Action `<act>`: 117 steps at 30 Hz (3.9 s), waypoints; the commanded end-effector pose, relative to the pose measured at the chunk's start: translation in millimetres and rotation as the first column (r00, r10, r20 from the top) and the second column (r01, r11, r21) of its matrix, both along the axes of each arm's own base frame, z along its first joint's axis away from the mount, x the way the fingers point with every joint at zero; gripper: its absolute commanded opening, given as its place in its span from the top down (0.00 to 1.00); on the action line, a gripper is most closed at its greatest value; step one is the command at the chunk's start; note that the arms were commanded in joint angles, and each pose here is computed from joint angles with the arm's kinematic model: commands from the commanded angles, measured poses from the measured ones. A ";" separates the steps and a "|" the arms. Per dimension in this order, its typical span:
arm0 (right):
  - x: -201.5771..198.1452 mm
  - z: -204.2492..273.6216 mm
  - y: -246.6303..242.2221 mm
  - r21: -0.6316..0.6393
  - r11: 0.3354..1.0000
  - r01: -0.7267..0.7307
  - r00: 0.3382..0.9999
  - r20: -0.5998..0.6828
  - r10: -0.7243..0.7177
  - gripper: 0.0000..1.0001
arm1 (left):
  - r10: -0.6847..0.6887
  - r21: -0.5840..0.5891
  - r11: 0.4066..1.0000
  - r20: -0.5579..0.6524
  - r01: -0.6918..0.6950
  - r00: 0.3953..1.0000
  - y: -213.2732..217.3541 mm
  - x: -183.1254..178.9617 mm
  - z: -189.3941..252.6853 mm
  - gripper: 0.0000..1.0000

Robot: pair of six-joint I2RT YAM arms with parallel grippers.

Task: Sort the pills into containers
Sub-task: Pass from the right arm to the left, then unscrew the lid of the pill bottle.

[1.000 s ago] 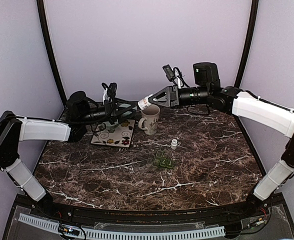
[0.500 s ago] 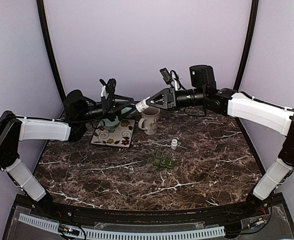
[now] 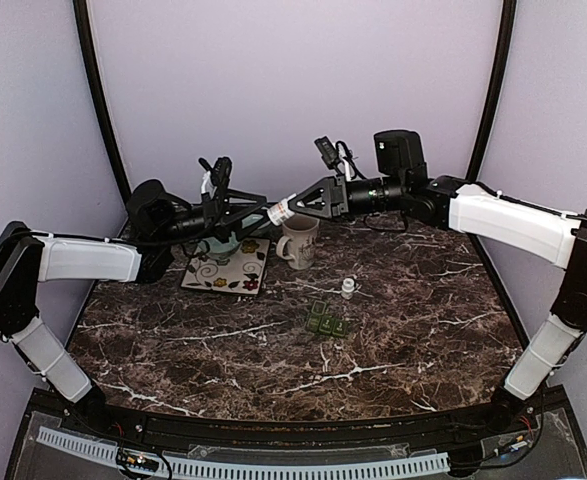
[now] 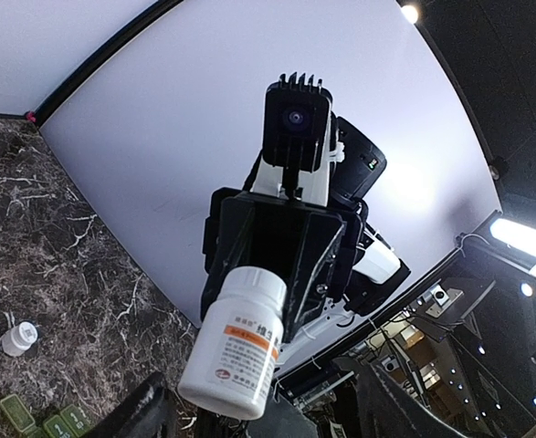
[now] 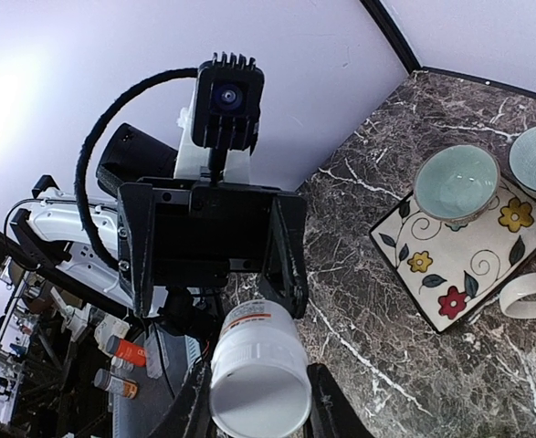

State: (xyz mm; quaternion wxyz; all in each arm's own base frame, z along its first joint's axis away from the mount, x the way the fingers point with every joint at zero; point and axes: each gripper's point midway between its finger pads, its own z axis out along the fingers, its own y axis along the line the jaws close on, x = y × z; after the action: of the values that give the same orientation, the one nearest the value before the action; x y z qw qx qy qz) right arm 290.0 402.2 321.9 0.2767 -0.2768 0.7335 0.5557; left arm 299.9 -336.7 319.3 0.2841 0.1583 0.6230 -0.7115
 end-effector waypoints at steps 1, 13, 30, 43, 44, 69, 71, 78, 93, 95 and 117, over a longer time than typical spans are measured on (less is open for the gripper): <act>1.9 20.7 1.8 0.061 0.998 -0.016 0.999 0.040 0.013 1.00 | 0.000 -0.004 1.000 0.043 0.001 0.999 0.3 0.3 5.1 0.29; 1.0 19.1 7.9 0.092 0.995 -0.045 0.999 0.018 0.043 1.00 | -0.015 -0.027 1.000 0.047 0.016 0.999 -1.3 1.6 7.6 0.29; 6.9 14.3 15.5 0.125 0.991 -0.057 0.998 -0.001 0.058 1.00 | -0.026 -0.049 0.998 0.051 0.029 0.998 -3.7 3.6 15.3 0.36; 16.2 8.3 15.3 0.144 0.989 -0.038 0.999 -0.019 0.041 1.00 | -0.036 -0.056 0.998 0.052 0.039 0.998 -5.1 5.1 16.8 0.44; 16.8 8.0 15.6 0.145 0.989 -0.037 0.999 -0.020 0.040 1.00 | -0.038 -0.055 0.998 0.050 0.040 0.998 -5.2 4.7 16.2 0.44; 21.7 0.1 16.8 0.157 0.987 -0.022 0.999 -0.042 0.029 1.00 | -0.037 -0.061 0.997 0.044 0.039 0.998 -5.8 5.2 12.9 0.52; 21.6 -0.2 16.7 0.155 0.988 -0.021 0.999 -0.042 0.027 1.00 | -0.032 -0.060 0.998 0.046 0.035 0.998 -5.6 5.9 12.5 0.57; 21.0 -3.3 14.9 0.138 0.990 -0.016 0.999 -0.040 0.021 1.00 | -0.027 -0.056 0.998 0.058 0.030 0.998 -6.8 7.9 9.7 0.79; 12.9 -7.5 6.0 0.093 0.995 -0.021 0.999 -0.022 0.023 0.73 | -0.062 0.019 0.998 0.091 0.061 0.994 -12.1 6.6 -5.5 0.94; 12.1 -7.0 3.4 0.090 0.996 -0.022 0.999 -0.021 0.024 0.67 | -0.056 0.030 0.998 0.099 0.054 0.993 -11.6 7.6 -7.2 0.94; 5.6 -15.3 -25.1 0.041 0.999 0.000 0.997 -0.077 0.003 0.42 | -0.069 0.098 0.994 0.141 0.056 0.988 -6.7 13.0 -15.2 0.99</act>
State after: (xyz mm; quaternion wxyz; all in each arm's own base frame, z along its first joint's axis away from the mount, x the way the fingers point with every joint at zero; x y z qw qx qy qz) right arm 295.8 388.7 297.3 0.2487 -0.2584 0.7341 0.5767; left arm 315.9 -346.0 283.0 0.2717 0.2026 0.6438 -0.6860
